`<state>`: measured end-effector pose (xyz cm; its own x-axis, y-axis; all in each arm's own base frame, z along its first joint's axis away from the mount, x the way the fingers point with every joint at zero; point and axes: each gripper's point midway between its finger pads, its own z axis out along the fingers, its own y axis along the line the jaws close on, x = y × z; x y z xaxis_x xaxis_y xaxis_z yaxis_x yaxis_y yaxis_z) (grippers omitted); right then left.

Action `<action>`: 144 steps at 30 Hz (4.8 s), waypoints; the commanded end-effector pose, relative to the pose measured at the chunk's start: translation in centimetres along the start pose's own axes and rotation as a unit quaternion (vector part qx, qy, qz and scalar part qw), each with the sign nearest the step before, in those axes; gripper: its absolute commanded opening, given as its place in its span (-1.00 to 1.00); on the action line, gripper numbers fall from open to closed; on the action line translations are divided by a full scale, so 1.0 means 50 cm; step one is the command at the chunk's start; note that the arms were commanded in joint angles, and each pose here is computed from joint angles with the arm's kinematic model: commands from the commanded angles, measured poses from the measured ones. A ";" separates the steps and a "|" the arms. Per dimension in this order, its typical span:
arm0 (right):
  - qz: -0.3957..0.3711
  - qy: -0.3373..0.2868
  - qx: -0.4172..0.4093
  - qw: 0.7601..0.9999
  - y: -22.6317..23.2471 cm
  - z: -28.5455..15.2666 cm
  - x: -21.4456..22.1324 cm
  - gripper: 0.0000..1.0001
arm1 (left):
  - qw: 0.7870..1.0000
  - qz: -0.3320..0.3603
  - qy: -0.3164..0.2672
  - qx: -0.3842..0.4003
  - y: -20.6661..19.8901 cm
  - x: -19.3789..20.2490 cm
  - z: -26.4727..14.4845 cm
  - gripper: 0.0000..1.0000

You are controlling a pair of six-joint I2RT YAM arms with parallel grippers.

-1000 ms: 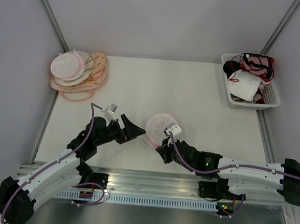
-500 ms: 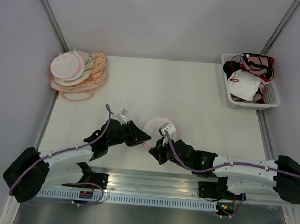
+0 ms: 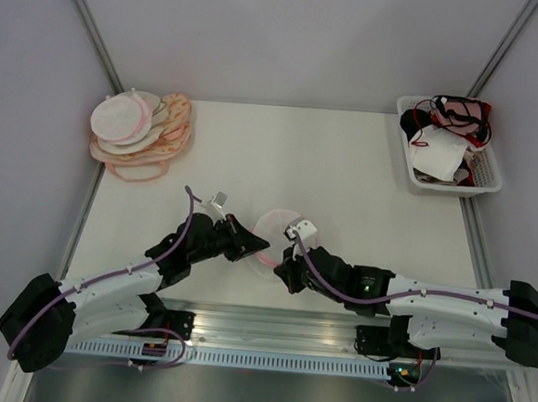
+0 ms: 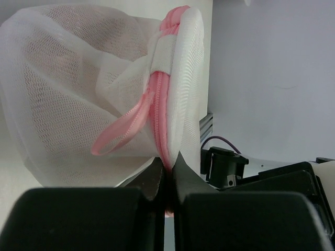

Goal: Unzip the laundry bag and remove the bra

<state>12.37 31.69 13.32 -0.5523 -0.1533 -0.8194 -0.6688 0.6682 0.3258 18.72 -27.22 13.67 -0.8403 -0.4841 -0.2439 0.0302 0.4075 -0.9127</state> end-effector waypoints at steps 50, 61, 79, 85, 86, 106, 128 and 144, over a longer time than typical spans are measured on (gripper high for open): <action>0.033 -0.049 -0.088 0.994 -0.025 0.003 -0.083 -0.99 | 0.998 0.055 0.013 0.028 -0.053 -0.051 -0.019 0.99; 0.027 -0.032 -0.108 0.993 -0.010 0.016 -0.074 -0.99 | 0.996 0.053 0.062 0.045 -0.042 0.005 0.041 -0.03; 0.023 0.098 0.167 0.981 -0.217 -0.057 0.067 -0.99 | 0.994 0.099 0.034 -0.008 -0.013 -0.036 0.014 -0.96; 0.055 0.009 0.288 0.956 -0.298 -0.098 -0.013 -0.99 | 0.984 0.153 0.095 0.006 -0.020 -0.017 0.014 -0.95; 0.056 -0.001 0.295 0.954 -0.303 -0.099 -0.024 -0.99 | 0.981 0.163 0.108 0.008 -0.022 -0.013 0.017 -0.95; 0.038 -0.032 0.051 0.997 -0.142 -0.025 -0.076 -0.99 | 0.991 0.123 0.014 -0.046 -0.026 -0.162 0.052 0.99; 0.025 0.001 -0.115 0.993 -0.018 0.016 -0.079 -0.99 | 0.993 0.079 0.078 0.026 -0.026 -0.006 0.055 0.08; 0.038 0.078 0.085 0.993 -0.160 -0.054 -0.002 -0.99 | 0.994 0.092 0.048 -0.018 -0.008 -0.031 0.050 -0.96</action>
<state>15.81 27.62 12.83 -0.6517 -0.1854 -0.7354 -0.6230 0.6838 0.3797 20.43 -28.93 12.08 -0.9035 -0.2996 -0.3065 0.1282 0.4935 -0.8603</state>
